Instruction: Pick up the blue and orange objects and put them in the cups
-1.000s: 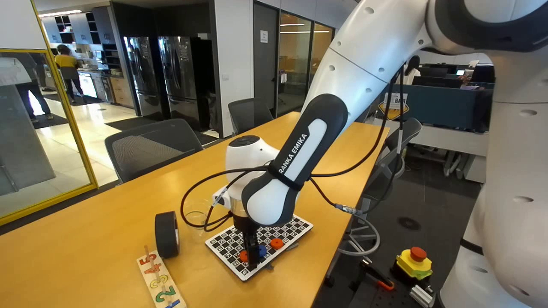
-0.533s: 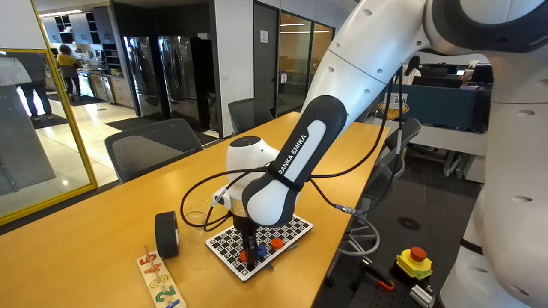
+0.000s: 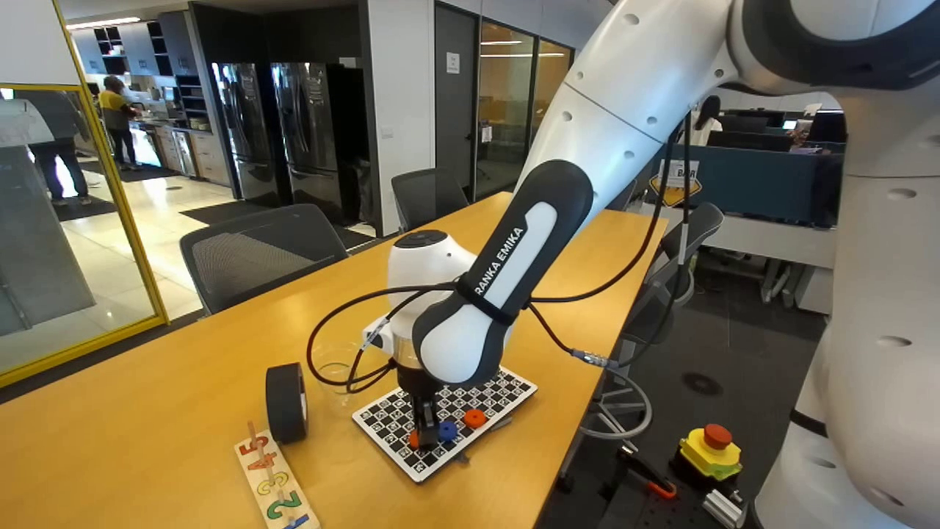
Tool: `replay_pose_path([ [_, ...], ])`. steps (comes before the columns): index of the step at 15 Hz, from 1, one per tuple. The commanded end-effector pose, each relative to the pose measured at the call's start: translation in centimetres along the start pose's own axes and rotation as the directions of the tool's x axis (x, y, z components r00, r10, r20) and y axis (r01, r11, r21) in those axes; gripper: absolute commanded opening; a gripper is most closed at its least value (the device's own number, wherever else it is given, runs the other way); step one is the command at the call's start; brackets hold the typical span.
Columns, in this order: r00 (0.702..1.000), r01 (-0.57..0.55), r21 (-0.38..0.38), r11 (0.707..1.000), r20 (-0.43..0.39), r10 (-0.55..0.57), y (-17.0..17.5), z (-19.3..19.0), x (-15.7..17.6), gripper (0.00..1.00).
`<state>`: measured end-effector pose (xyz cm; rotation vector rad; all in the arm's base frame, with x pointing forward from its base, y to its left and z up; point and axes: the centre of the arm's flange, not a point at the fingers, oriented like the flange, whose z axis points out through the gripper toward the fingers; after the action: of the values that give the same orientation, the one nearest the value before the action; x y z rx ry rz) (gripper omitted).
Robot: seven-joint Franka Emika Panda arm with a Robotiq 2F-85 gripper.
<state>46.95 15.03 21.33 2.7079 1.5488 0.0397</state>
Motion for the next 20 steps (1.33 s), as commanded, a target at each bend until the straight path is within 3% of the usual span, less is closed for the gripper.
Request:
replay_pose_path([
  [1, 0.999, -0.015, -0.028, 1.000, -0.036, 0.014, 1.9, -3.1, -0.3, 0.22],
  [6, 0.996, -0.066, -0.105, 0.992, -0.065, 0.060, 6.3, -8.5, -0.7, 0.22],
  [10, 0.983, -0.175, -0.162, 0.971, -0.087, 0.163, 11.5, -11.8, -1.3, 0.22],
  [16, 0.932, -0.359, -0.193, 0.913, -0.127, 0.340, 19.7, -13.3, -3.0, 0.21],
  [20, 0.906, -0.421, -0.182, 0.889, -0.131, 0.403, 23.4, -12.3, -3.2, 0.21],
])
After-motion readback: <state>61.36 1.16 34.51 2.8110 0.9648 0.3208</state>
